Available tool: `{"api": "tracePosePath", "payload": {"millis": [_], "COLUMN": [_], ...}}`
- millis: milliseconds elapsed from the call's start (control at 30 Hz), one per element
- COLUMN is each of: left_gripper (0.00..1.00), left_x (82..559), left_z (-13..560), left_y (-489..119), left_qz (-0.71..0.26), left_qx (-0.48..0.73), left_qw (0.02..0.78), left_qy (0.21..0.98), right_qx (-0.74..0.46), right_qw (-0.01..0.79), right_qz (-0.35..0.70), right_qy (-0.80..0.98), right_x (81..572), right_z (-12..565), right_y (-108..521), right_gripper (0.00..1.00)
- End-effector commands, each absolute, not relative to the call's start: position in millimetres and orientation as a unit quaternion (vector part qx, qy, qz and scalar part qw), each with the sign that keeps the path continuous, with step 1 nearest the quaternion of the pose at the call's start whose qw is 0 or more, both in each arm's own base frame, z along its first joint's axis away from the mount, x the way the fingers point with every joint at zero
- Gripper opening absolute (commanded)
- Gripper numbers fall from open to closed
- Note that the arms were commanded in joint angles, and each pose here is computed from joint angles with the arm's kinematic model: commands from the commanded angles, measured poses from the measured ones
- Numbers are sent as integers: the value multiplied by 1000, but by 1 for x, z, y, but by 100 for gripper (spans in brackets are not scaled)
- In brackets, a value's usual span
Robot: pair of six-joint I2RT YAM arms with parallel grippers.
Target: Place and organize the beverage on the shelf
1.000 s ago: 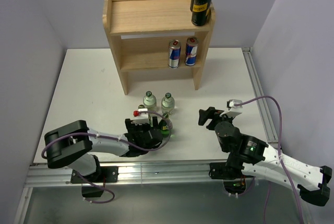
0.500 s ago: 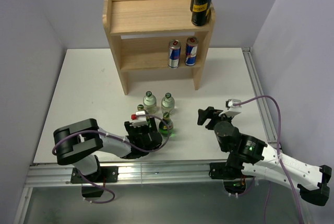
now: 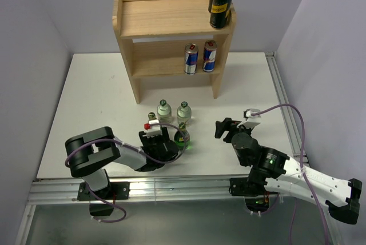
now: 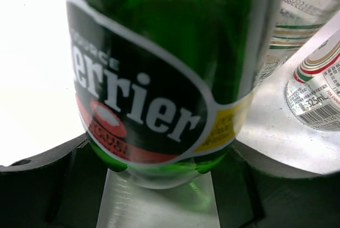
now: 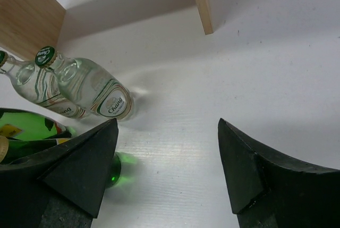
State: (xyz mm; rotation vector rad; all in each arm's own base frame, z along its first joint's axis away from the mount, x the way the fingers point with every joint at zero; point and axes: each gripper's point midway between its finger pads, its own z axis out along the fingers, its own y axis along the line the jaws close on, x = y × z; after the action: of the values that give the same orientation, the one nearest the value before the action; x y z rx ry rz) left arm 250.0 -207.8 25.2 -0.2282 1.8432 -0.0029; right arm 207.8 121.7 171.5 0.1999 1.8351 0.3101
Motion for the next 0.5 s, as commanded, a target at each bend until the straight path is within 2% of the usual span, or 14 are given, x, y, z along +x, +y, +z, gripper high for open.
{"api": "tracePosePath", "payload": {"millis": [0,33,67,200,467], "left_gripper": [8,2,0,0,0], "left_x": [250,249,244,231,214], "left_z": [35,37,37,53,95], "left_y": [-207,-207,-199,-192,-199], "left_qz": [-2,-4,14,29,0], "left_qx": [-124,-128,-133,-134,-132], "left_qw": [595,593,589,589,602], "left_qy": [794,795,797,796,788], "right_qx": [98,100,100,101,105], "right_qw": [598,598,598,600,602], "right_qz": [143,144,146,146,148], "right_qy": [783,782,782,780,777], "right_x": [210,210,209,209,209], "right_z": [176,176,176,177,178], "right_y": [125,124,124,123,122], "right_gripper": [82,82,82,82,82]}}
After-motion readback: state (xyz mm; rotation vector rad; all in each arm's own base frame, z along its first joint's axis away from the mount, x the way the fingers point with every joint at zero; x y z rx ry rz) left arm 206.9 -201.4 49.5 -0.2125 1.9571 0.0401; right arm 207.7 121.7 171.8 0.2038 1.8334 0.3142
